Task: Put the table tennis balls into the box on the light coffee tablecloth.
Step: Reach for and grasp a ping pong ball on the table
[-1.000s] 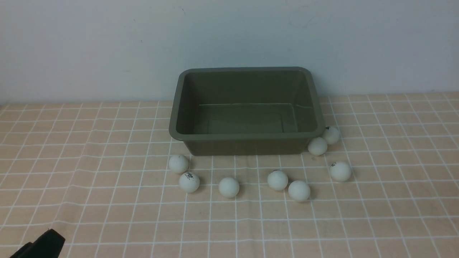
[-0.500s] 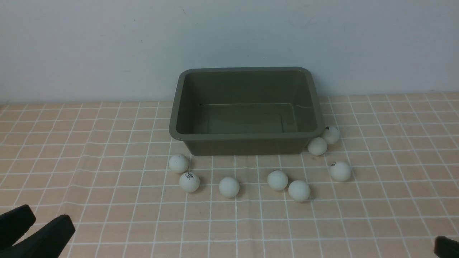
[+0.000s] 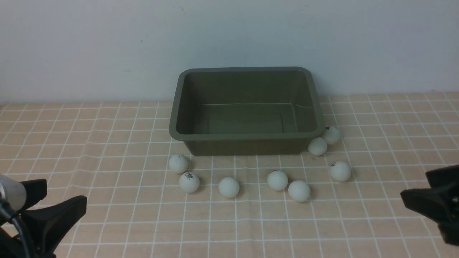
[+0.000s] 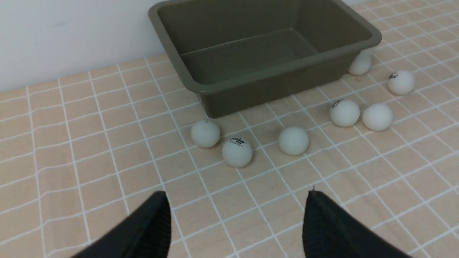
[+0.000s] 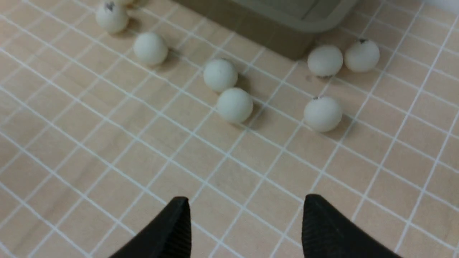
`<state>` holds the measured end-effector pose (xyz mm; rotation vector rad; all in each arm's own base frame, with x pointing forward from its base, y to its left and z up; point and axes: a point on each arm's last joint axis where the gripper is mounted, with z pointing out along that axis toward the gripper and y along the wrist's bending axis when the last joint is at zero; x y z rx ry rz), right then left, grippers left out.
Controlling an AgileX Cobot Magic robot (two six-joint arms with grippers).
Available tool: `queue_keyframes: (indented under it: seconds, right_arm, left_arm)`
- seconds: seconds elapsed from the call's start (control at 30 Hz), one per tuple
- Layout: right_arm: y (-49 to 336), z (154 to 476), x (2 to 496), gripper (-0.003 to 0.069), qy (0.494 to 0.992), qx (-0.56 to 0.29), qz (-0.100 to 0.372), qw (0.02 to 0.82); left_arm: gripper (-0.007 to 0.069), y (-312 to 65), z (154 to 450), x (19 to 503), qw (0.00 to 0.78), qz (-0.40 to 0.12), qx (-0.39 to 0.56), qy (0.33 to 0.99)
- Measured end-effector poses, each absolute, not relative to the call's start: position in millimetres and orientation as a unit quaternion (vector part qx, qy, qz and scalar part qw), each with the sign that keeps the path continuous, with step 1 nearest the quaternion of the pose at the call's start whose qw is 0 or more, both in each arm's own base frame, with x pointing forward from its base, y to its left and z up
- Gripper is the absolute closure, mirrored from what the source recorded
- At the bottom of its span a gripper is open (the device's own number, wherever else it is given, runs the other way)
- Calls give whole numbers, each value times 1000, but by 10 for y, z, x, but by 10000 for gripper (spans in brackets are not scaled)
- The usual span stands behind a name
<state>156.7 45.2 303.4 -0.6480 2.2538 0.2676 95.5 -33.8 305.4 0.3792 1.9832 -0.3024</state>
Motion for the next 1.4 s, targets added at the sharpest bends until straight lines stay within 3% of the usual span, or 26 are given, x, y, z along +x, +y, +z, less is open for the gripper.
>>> queue_keyframes:
  seconds: [0.17,0.33,0.67,1.4]
  right_arm:
    - [477,2965,2104,264,903,-235,98,346]
    - [523,2872,2570,214,918,-226,103,308]
    - [620,2385,3337,186,943,-226,109,220]
    - [785,1569,3822,188,954,-250,82,144]
  left_arm:
    - [212,-328,3059,978,529,-114,167,824]
    - [212,-329,3058,977,528,-114,168,824]
    - [212,-329,3058,977,528,-113,168,824]
    - [212,-343,3038,960,516,-120,175,830]
